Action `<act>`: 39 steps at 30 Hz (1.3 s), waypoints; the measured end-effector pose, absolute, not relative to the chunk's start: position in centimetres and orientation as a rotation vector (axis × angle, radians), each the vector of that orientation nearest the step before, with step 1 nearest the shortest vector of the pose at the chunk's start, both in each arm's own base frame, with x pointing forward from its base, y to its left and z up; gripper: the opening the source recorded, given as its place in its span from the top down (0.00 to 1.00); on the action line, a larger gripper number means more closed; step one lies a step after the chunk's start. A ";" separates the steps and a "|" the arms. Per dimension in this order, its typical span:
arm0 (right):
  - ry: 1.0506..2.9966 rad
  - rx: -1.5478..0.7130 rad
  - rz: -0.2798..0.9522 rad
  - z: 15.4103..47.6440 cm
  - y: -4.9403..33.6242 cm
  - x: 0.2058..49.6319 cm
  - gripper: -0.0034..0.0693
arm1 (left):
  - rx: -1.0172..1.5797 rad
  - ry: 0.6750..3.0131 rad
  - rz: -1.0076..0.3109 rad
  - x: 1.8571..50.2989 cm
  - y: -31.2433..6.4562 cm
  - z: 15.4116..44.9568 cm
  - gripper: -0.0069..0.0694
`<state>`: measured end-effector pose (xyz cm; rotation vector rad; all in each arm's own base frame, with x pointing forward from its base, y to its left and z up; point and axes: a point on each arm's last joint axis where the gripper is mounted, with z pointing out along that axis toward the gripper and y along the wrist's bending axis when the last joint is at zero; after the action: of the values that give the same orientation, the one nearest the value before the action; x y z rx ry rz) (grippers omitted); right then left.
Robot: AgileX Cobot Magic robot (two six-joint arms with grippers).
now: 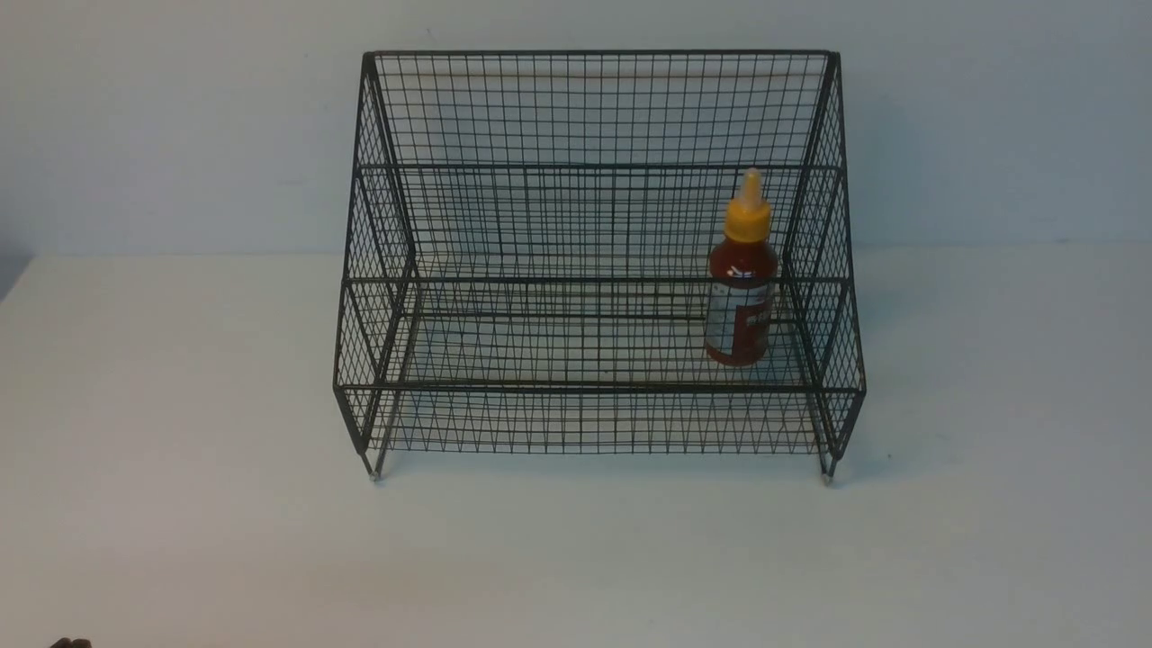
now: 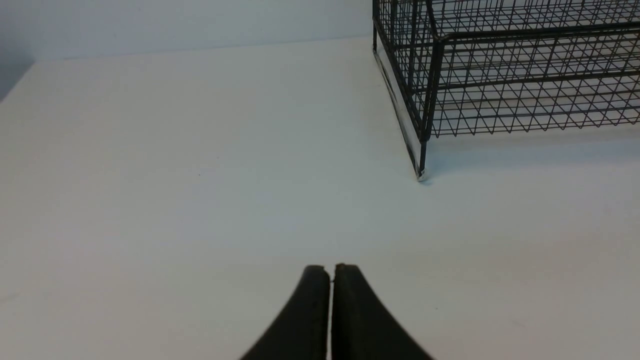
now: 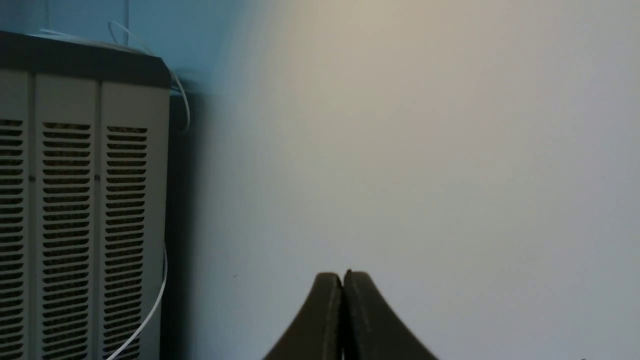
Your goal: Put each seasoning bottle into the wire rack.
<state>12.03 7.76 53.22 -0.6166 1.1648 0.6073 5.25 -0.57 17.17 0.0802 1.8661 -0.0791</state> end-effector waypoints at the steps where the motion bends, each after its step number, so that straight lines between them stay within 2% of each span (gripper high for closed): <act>1: 1.164 -0.615 0.608 53.2 7.7 12.0 0.97 | 0.080 1.866 -0.079 5.3 -0.6 17.2 0.92; 7: 1.116 -0.451 0.738 54.5 7.0 10.6 0.97 | 0.080 1.866 -0.079 5.3 -0.6 17.2 0.92; 15: 0.998 -0.341 0.820 56.0 5.9 7.9 0.97 | 0.080 1.866 -0.079 5.3 -0.6 17.2 0.92; 17: 0.941 -0.336 0.789 56.4 5.7 7.8 0.97 | 0.080 1.866 -0.079 5.3 -0.6 17.2 0.92; 19: 0.840 -0.355 0.681 57.0 5.4 7.5 0.97 | 0.080 1.866 -0.079 5.3 -0.6 17.2 0.92; 20: 0.830 -0.356 0.669 57.0 5.3 7.5 0.97 | 0.080 1.866 -0.079 5.3 -0.6 17.2 0.92; 23: 0.699 -0.309 0.470 57.4 4.4 7.7 0.97 | 0.080 1.866 -0.079 5.3 -0.6 17.2 0.92; 24: 0.694 -0.290 0.449 57.4 4.2 7.8 0.97 | 0.080 1.866 -0.079 5.3 -0.6 17.2 0.92; 26: 0.752 -0.152 0.344 56.9 2.9 8.9 0.97 | 0.080 1.866 -0.079 5.3 -0.6 17.2 0.92; 28: 0.896 -0.074 0.276 55.8 2.3 10.1 0.97 | 0.080 1.866 -0.079 5.3 -0.6 17.2 0.92; 29: 1.000 -0.067 0.241 55.0 2.2 10.7 0.97 | 0.080 1.865 -0.079 5.3 -0.6 17.2 0.92; 31: 1.088 -0.083 0.212 54.3 2.2 11.2 0.97 | 0.080 1.865 -0.079 5.3 -0.6 17.2 0.92; 32: 1.216 -0.136 0.173 53.1 2.5 11.7 0.97 | 0.080 1.865 -0.079 5.3 -0.6 17.2 0.92; 33: 1.230 -0.143 0.170 53.0 2.5 11.8 0.97 | 0.080 1.865 -0.079 5.3 -0.6 17.2 0.92; 35: 1.381 -0.233 0.146 51.3 3.0 12.3 0.97 | 0.080 1.865 -0.079 5.3 -0.6 17.2 0.92; 39: 1.444 -0.257 0.164 50.3 3.3 12.6 0.97 | 0.080 1.865 -0.079 5.3 -0.6 17.2 0.92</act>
<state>12.64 3.26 50.34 -0.2574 1.4437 0.1644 5.25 -0.57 17.18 0.0802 1.8653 -0.0791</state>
